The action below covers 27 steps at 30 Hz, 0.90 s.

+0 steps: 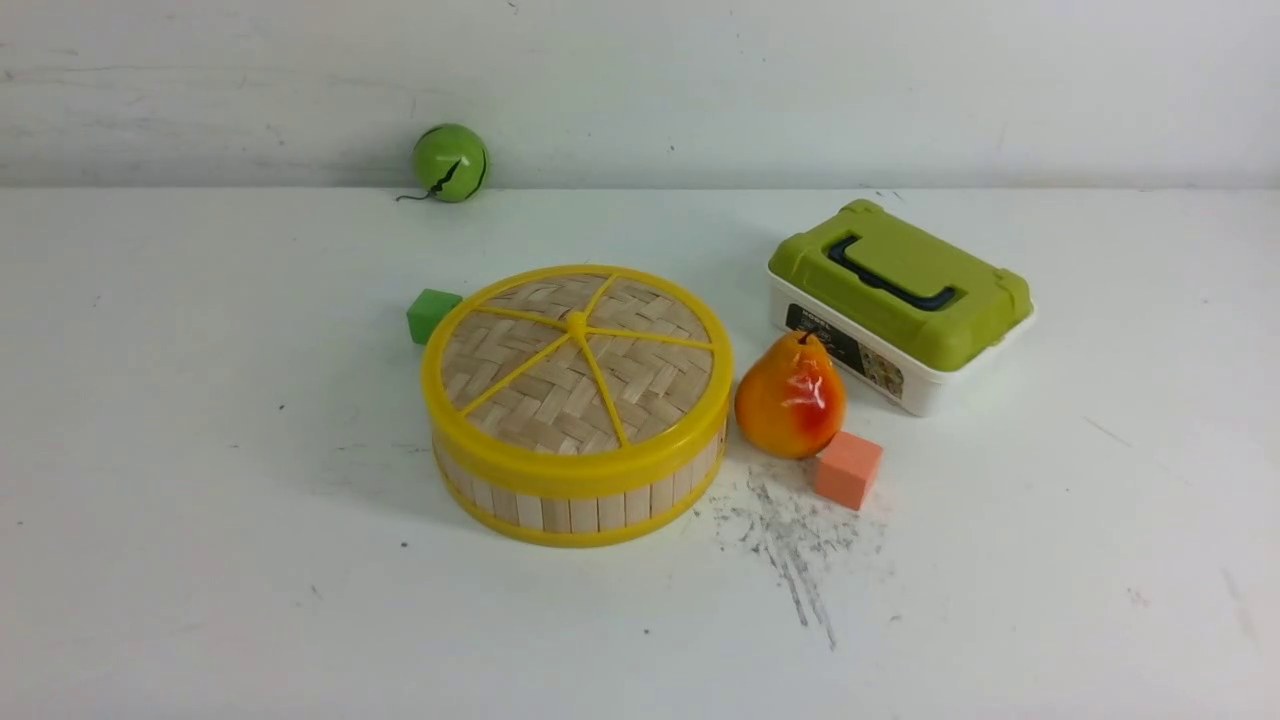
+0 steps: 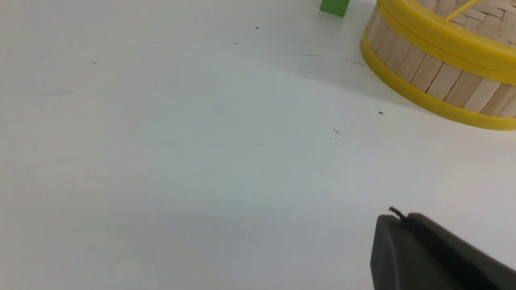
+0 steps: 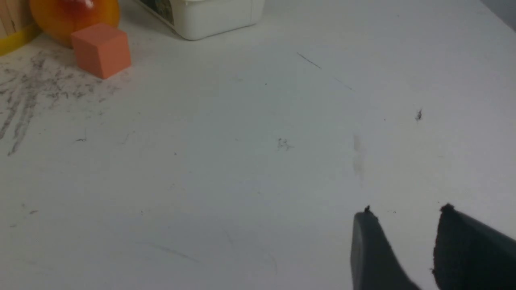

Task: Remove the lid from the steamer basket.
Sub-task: Use the left arm to lift the lid of the steamer

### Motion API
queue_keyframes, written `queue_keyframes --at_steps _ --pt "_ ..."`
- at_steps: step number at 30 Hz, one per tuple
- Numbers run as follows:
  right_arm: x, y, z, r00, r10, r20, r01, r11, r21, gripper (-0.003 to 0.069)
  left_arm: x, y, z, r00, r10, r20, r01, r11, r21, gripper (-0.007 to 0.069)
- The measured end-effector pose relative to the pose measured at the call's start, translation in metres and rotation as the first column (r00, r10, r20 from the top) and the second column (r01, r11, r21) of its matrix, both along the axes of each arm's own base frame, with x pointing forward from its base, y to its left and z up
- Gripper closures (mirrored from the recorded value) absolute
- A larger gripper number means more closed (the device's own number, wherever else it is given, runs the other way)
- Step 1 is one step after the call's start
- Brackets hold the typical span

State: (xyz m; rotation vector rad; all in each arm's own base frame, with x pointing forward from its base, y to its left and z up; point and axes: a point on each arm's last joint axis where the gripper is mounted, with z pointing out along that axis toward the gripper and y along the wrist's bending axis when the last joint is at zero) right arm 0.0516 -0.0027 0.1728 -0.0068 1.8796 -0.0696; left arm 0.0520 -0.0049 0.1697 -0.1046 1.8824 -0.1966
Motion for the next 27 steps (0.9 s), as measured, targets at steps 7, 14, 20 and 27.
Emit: queue_keyframes --at_steps 7,14,20,27 --pt "0.0 0.0 0.0 1.0 0.0 0.0 0.0 1.0 0.0 0.0419 0.0 0.0 0.0 1.0 0.0 0.0 0.0 1.0 0.0 0.0606" --pt "0.0 0.0 0.0 1.0 0.0 0.0 0.0 1.0 0.0 0.0419 0.0 0.0001 0.0001 1.0 0.0 0.001 0.0 1.0 0.003 0.0599" --pt "0.0 0.0 0.0 1.0 0.0 0.0 0.0 1.0 0.0 0.0419 0.0001 0.0001 0.0002 1.0 0.0 0.002 0.0 1.0 0.003 0.0592" --pt "0.0 0.0 0.0 1.0 0.0 0.0 0.0 1.0 0.0 0.0419 0.0024 0.0001 0.0091 0.995 0.003 0.103 -0.002 1.0 -0.003 0.0587"
